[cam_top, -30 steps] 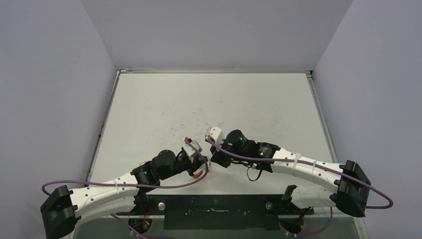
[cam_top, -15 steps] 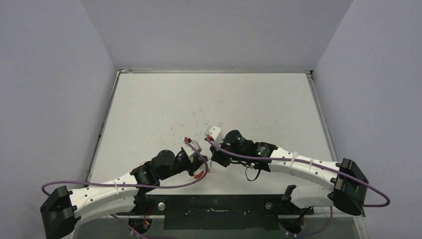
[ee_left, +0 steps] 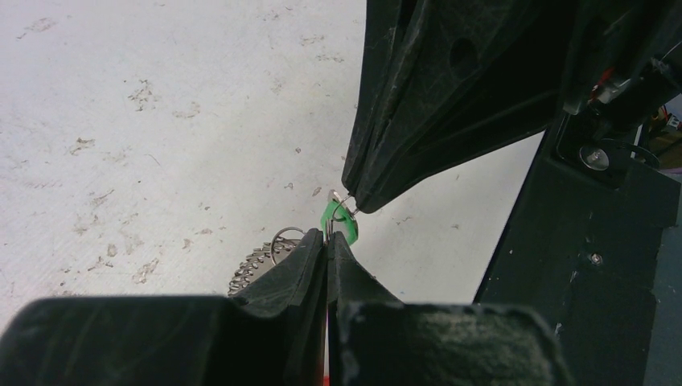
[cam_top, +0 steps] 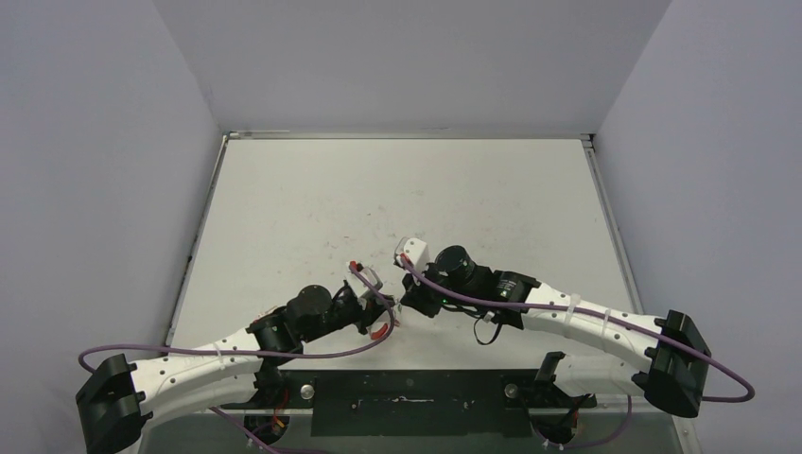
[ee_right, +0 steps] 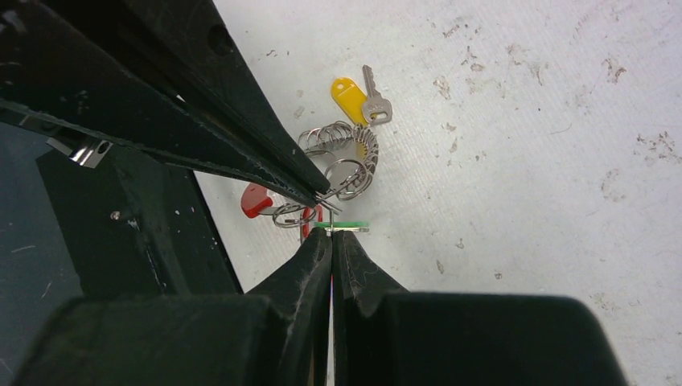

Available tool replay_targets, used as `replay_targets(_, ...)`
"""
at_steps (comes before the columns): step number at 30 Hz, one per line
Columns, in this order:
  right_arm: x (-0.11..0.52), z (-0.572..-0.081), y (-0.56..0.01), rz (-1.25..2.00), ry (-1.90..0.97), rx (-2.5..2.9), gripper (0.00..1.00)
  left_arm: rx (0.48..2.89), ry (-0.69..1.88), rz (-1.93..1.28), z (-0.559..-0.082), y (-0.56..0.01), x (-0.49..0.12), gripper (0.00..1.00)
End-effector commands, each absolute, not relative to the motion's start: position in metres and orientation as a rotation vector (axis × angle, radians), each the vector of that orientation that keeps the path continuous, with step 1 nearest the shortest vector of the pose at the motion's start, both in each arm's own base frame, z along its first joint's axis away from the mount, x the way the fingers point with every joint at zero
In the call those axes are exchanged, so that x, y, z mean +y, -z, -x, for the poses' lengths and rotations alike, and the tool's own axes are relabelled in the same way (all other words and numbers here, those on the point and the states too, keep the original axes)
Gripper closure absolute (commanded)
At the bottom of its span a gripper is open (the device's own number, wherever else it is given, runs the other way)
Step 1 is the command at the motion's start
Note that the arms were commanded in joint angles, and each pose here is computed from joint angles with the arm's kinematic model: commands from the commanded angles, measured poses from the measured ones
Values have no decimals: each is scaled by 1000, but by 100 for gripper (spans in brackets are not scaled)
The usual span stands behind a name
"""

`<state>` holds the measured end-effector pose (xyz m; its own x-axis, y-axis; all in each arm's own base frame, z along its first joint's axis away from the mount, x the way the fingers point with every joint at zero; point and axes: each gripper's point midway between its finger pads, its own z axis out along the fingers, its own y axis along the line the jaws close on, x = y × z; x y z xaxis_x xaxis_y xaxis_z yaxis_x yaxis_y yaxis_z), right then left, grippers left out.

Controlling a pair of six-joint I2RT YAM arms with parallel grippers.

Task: Put the keys on the keyring

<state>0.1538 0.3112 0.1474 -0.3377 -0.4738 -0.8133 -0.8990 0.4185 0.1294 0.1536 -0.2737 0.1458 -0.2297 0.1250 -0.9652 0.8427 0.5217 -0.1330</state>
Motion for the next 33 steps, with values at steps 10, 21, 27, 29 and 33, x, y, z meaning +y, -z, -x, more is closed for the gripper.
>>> replay_targets(10,324,-148,-172,1146,-859,1883,100,1596,869,-801,-155,-168,-280,100)
replay_targets(21,326,-164,-162,1102,-779,1944,100,1590,878,-809,-152,-171,-279,100)
replay_targets(27,325,-166,-163,1083,-770,1946,100,1590,882,-819,-151,-169,-280,100)
replay_targets(29,324,-165,-167,1081,-779,1935,100,1589,881,-818,-152,-170,-279,100)
replay_targets(33,328,-159,-178,1098,-835,1890,100,1589,880,-819,-151,-169,-279,100)
